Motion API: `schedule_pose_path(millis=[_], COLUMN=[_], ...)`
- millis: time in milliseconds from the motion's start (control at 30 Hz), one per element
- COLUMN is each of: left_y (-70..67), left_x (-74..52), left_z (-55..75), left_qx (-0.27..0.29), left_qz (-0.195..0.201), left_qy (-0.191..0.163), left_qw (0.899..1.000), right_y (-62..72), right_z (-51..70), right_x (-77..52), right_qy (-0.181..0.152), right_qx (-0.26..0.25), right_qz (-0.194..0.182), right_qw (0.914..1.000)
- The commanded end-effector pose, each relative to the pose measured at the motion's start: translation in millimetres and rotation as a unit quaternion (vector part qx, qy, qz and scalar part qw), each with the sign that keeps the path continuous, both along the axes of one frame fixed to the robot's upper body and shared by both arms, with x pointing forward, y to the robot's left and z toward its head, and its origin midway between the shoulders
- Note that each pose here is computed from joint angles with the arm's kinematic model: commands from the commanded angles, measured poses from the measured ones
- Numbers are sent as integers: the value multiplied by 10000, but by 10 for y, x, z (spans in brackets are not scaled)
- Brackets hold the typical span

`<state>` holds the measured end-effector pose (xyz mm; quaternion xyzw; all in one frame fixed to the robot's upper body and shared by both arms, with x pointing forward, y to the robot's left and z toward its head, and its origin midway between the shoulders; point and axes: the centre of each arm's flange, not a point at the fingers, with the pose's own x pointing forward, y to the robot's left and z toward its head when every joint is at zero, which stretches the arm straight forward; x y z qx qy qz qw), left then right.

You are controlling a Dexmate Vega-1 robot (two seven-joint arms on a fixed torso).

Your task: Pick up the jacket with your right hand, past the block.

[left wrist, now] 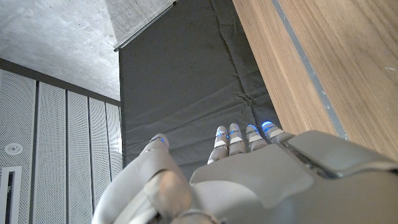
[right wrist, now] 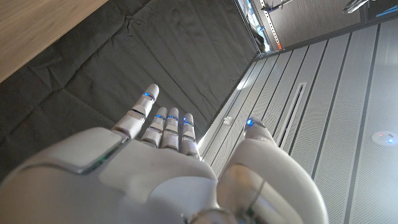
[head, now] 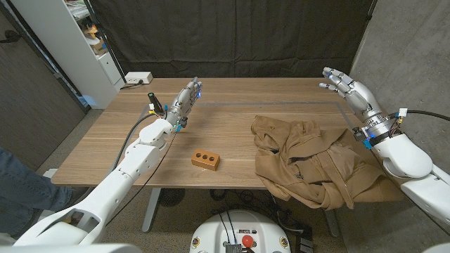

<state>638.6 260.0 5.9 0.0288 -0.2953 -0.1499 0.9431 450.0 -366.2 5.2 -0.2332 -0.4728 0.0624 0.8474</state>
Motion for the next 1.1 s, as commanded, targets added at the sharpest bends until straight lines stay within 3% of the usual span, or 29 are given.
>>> schedule_pose_path(millis=[33, 1100], left_y=[5, 27], left_x=[0, 53], left_z=[10, 17], left_qx=[-11, -2], left_qz=[-29, -73], left_qy=[-31, -17], left_qw=[10000, 10000], right_y=[39, 209], right_z=[-28, 12], right_x=[-111, -311], right_qy=[-213, -677], right_qx=[-234, -1117], right_qz=[-280, -973], right_qw=[9991, 9867])
